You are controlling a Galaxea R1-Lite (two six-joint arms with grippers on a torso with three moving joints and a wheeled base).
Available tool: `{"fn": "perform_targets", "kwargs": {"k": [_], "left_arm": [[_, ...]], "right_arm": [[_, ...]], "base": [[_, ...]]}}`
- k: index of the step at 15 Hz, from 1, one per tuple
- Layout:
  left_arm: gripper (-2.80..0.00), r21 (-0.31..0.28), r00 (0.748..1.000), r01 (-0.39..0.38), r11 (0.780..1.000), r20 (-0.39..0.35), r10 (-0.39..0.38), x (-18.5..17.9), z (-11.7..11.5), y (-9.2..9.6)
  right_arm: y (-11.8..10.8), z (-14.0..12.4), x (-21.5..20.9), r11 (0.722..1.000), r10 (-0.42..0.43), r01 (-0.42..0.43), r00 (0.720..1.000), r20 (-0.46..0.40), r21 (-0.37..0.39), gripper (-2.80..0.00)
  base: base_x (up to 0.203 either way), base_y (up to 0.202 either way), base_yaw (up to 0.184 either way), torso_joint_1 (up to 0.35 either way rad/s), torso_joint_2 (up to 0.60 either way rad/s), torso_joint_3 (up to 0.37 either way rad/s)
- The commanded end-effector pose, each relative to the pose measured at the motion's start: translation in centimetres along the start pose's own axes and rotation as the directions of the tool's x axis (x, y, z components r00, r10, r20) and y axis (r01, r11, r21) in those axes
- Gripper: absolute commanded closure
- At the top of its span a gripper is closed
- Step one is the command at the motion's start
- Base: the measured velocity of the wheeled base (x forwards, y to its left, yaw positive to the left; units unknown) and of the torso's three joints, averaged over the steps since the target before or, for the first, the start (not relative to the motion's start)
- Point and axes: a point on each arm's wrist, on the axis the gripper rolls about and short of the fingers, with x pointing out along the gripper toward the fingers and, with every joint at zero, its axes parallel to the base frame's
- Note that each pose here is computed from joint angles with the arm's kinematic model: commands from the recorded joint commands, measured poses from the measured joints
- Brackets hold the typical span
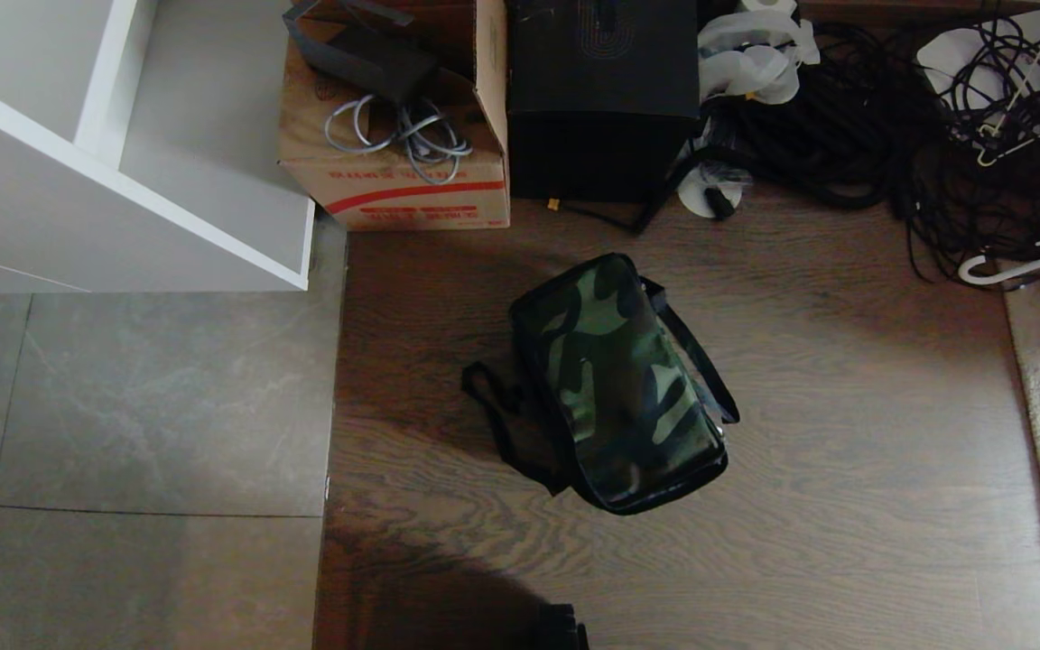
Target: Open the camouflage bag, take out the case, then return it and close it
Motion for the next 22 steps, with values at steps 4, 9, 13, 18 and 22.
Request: {"fn": "perform_targets", "kwargs": {"k": [4,9,13,18,22], "left_arm": [[0.00,-0.002,1.000,0.000,1.000,-0.002,0.000,0.01,-0.02,0.00],[0.00,-0.002,1.000,0.000,1.000,0.000,0.000,0.00,-0.02,0.00],[0.00,-0.002,1.000,0.000,1.000,-0.002,0.000,0.01,-0.02,0.00],[0.00,-0.003,1.000,0.000,1.000,-0.002,0.000,0.01,-0.02,0.00],[0.00,-0.005,1.000,0.000,1.000,-0.002,0.000,0.01,-0.02,0.00]], "right_arm": [[0.00,0.01,0.03,1.000,0.000,0.000,1.000,-0.004,0.002,0.00],[0.00,0.01,0.03,1.000,0.000,0.000,1.000,-0.004,0.000,0.00],[0.00,0.01,0.03,1.000,0.000,0.000,1.000,-0.004,0.002,0.00],[0.00,0.01,0.03,1.000,0.000,0.000,1.000,-0.004,0.000,0.00],[0.00,0.01,0.03,1.000,0.000,0.000,1.000,-0.004,0.000,0.00]], "base": [[0.000,0.000,0.000,0.000,0.00,0.000],[0.000,0.000,0.000,0.000,0.00,0.000],[0.000,0.000,0.000,0.001,0.00,0.034],[0.000,0.000,0.000,0.003,0.00,0.181],[0.000,0.000,0.000,0.003,0.00,0.200]]}}
